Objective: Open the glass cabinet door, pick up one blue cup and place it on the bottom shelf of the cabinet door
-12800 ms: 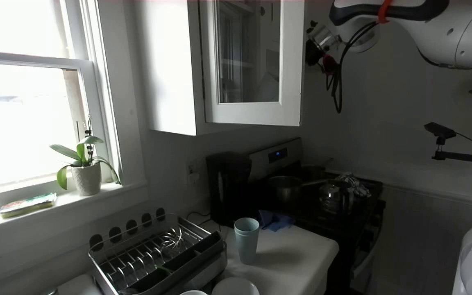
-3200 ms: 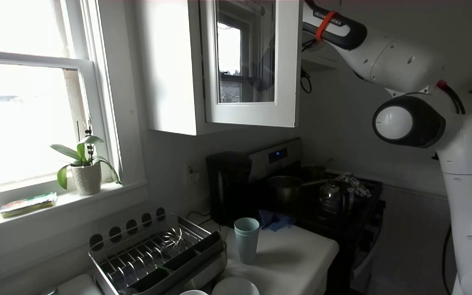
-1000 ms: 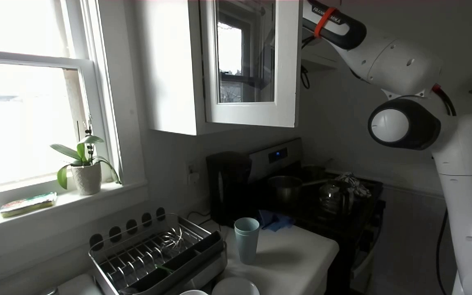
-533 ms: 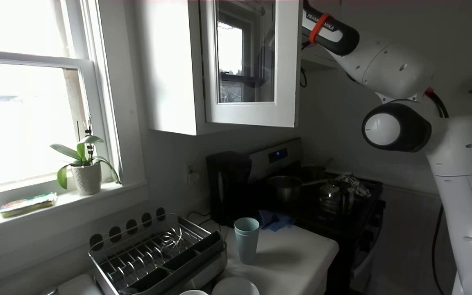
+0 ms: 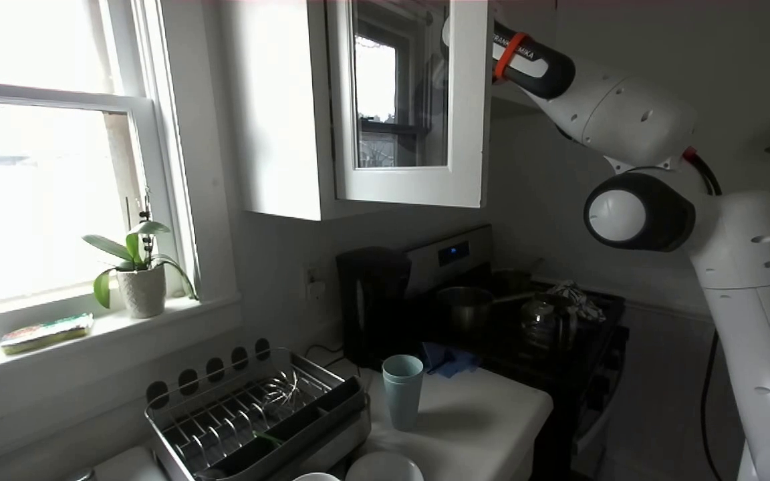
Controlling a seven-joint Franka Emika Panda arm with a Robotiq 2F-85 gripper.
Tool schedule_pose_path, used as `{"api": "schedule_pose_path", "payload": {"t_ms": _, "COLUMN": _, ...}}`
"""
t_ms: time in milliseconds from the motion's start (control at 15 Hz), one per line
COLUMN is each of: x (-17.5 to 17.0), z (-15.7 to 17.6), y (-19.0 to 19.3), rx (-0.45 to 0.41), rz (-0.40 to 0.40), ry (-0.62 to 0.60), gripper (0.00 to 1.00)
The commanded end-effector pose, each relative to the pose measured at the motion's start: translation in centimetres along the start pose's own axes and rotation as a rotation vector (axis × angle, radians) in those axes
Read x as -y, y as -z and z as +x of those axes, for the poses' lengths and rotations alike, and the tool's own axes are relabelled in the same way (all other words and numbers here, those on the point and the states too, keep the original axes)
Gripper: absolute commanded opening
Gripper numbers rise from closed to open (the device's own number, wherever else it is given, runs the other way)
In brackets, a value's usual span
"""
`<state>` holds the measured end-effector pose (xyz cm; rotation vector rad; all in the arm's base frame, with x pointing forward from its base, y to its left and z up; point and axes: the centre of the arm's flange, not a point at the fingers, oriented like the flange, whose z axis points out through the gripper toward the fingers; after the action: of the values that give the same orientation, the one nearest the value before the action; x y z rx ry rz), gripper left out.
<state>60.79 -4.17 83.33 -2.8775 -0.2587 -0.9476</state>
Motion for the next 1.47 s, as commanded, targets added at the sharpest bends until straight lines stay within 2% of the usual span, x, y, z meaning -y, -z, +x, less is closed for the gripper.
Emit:
{"api": "schedule_pose_path", "payload": {"t_ms": 0, "x": 0.0, "z": 1.8, "y": -0.2, "rx": -0.031, "rz": -0.004, "ry": 0.0, "gripper": 0.25}}
{"api": "schedule_pose_path", "payload": {"t_ms": 67, "x": 0.0, "z": 1.9, "y": -0.2, "rx": -0.041, "rz": -0.003, "ry": 0.0, "gripper": 0.24}}
{"api": "schedule_pose_path", "payload": {"t_ms": 133, "x": -0.1, "z": 2.1, "y": -0.1, "rx": -0.073, "rz": -0.012, "ry": -0.015, "gripper": 0.16}}
{"api": "schedule_pose_path", "payload": {"t_ms": 200, "x": -0.3, "z": 2.4, "y": 0.0, "rx": -0.094, "rz": -0.009, "ry": -0.027, "gripper": 0.13}}
{"api": "schedule_pose_path", "payload": {"t_ms": 267, "x": -0.4, "z": 2.7, "y": 0.1, "rx": -0.114, "rz": -0.007, "ry": -0.036, "gripper": 0.46}}
{"api": "schedule_pose_path", "payload": {"t_ms": 400, "x": -0.5, "z": 3.1, "y": 0.0, "rx": -0.142, "rz": -0.01, "ry": -0.054, "gripper": 0.48}}
{"api": "schedule_pose_path", "payload": {"t_ms": 467, "x": -0.4, "z": 3.2, "y": -0.2, "rx": -0.143, "rz": -0.008, "ry": -0.054, "gripper": 0.54}}
{"api": "schedule_pose_path", "payload": {"t_ms": 533, "x": -0.3, "z": 3.1, "y": -0.4, "rx": -0.139, "rz": -0.007, "ry": -0.057, "gripper": 0.13}}
{"api": "schedule_pose_path", "payload": {"t_ms": 667, "x": -0.4, "z": 3.1, "y": -0.7, "rx": -0.127, "rz": -0.002, "ry": -0.065, "gripper": 0.13}}
{"api": "schedule_pose_path", "payload": {"t_ms": 733, "x": -0.5, "z": 3.2, "y": -0.7, "rx": -0.121, "rz": 0.002, "ry": -0.072, "gripper": 0.05}}
{"api": "schedule_pose_path", "payload": {"t_ms": 800, "x": -0.6, "z": 3.2, "y": -0.7, "rx": -0.119, "rz": 0.005, "ry": -0.079, "gripper": 0.03}}
{"api": "schedule_pose_path", "payload": {"t_ms": 867, "x": -0.7, "z": 3.2, "y": -0.6, "rx": -0.114, "rz": 0.01, "ry": -0.086, "gripper": 0.42}}
{"api": "schedule_pose_path", "payload": {"t_ms": 933, "x": -0.6, "z": 3.1, "y": -0.4, "rx": -0.106, "rz": 0.016, "ry": -0.1, "gripper": 0.05}}
{"api": "schedule_pose_path", "payload": {"t_ms": 1067, "x": -0.6, "z": 2.9, "y": -0.1, "rx": -0.089, "rz": 0.028, "ry": -0.14, "gripper": 0.0}}
{"api": "schedule_pose_path", "payload": {"t_ms": 1200, "x": -0.8, "z": 2.9, "y": 0.3, "rx": -0.076, "rz": 0.038, "ry": -0.163, "gripper": 0.02}}
{"api": "schedule_pose_path", "payload": {"t_ms": 1267, "x": -0.8, "z": 2.8, "y": 0.4, "rx": -0.075, "rz": 0.039, "ry": -0.173, "gripper": 0.32}}
{"api": "schedule_pose_path", "payload": {"t_ms": 1333, "x": -0.7, "z": 2.8, "y": 0.4, "rx": -0.07, "rz": 0.048, "ry": -0.175, "gripper": 0.33}}
{"api": "schedule_pose_path", "payload": {"t_ms": 1400, "x": -0.6, "z": 2.7, "y": 0.4, "rx": -0.07, "rz": 0.052, "ry": -0.176, "gripper": 0.4}}
